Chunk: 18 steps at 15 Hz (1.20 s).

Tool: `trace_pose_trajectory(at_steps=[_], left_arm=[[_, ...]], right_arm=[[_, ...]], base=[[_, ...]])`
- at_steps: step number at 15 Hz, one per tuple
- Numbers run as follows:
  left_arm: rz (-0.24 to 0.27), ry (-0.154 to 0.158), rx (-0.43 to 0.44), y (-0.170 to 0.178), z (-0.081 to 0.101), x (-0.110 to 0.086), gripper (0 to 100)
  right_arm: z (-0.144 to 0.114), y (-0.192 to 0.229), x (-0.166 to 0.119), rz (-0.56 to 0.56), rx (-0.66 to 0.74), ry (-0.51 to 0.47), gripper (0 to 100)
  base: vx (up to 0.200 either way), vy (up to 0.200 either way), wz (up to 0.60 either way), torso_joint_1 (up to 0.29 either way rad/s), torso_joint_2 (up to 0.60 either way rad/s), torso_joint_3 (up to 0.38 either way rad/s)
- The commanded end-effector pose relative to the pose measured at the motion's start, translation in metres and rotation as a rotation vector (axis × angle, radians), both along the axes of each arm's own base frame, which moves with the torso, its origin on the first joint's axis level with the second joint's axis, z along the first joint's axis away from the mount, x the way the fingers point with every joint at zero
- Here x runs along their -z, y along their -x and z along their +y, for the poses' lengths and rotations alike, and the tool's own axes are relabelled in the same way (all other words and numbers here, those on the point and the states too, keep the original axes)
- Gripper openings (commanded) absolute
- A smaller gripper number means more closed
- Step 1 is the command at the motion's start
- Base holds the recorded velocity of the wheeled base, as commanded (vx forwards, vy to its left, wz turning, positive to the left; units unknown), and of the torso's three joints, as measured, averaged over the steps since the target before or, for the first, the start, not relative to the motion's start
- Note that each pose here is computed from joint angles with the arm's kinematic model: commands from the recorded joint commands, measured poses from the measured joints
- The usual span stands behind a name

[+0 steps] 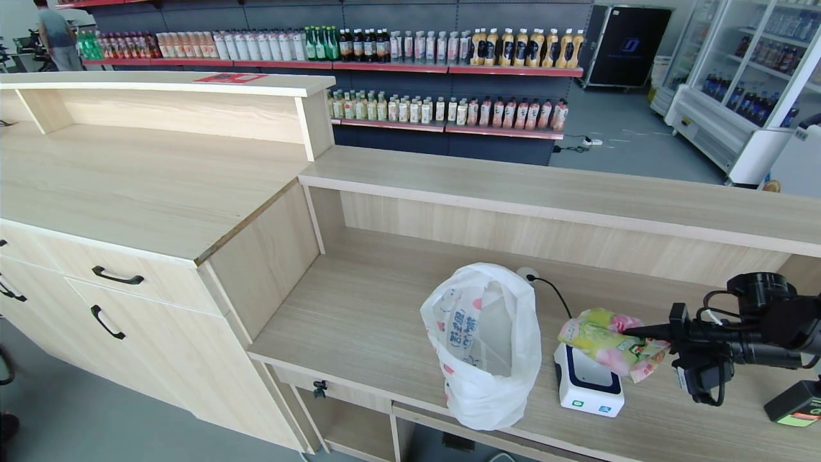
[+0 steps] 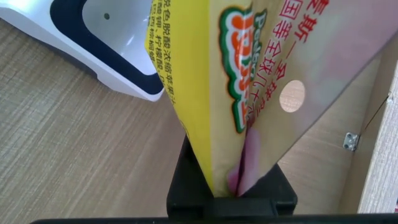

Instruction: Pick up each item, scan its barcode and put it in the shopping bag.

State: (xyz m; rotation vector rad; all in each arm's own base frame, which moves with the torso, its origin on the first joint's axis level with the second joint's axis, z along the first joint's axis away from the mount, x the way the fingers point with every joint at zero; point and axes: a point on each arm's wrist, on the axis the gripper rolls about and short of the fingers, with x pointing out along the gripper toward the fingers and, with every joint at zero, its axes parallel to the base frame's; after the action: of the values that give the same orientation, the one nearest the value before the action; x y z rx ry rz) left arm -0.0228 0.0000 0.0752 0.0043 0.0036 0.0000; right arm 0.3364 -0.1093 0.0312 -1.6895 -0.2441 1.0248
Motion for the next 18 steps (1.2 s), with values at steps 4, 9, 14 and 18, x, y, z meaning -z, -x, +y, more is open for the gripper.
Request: trace_pose_trajectory(at_steps=[4,9,14,18], left_arm=[[-0.001,0.0,0.0,0.0,0.0,0.0,100],[-0.001,0.0,0.0,0.0,0.0,0.0,100],[-0.001,0.0,0.0,0.0,0.0,0.0,100],[-0.001,0.0,0.0,0.0,0.0,0.0,100]], right_arm=[[-0.0002,0.0001,0.0021,0.006,0.002,0.0,0],[-0.0002,0.0001,0.0026,0.008,0.002,-0.001,0],[0.0,0.0007,0.0003,0.004,0.003,0.0,0],[0.0011,0.0035,-0.0048,0.004,0.005,0.001,0]], base=[[0.0,0.0,0.0,0.0,0.0,0.0],[0.0,0.0,0.0,0.0,0.0,0.0],[0.0,0.0,0.0,0.0,0.0,0.0],[0.0,0.0,0.0,0.0,0.0,0.0]])
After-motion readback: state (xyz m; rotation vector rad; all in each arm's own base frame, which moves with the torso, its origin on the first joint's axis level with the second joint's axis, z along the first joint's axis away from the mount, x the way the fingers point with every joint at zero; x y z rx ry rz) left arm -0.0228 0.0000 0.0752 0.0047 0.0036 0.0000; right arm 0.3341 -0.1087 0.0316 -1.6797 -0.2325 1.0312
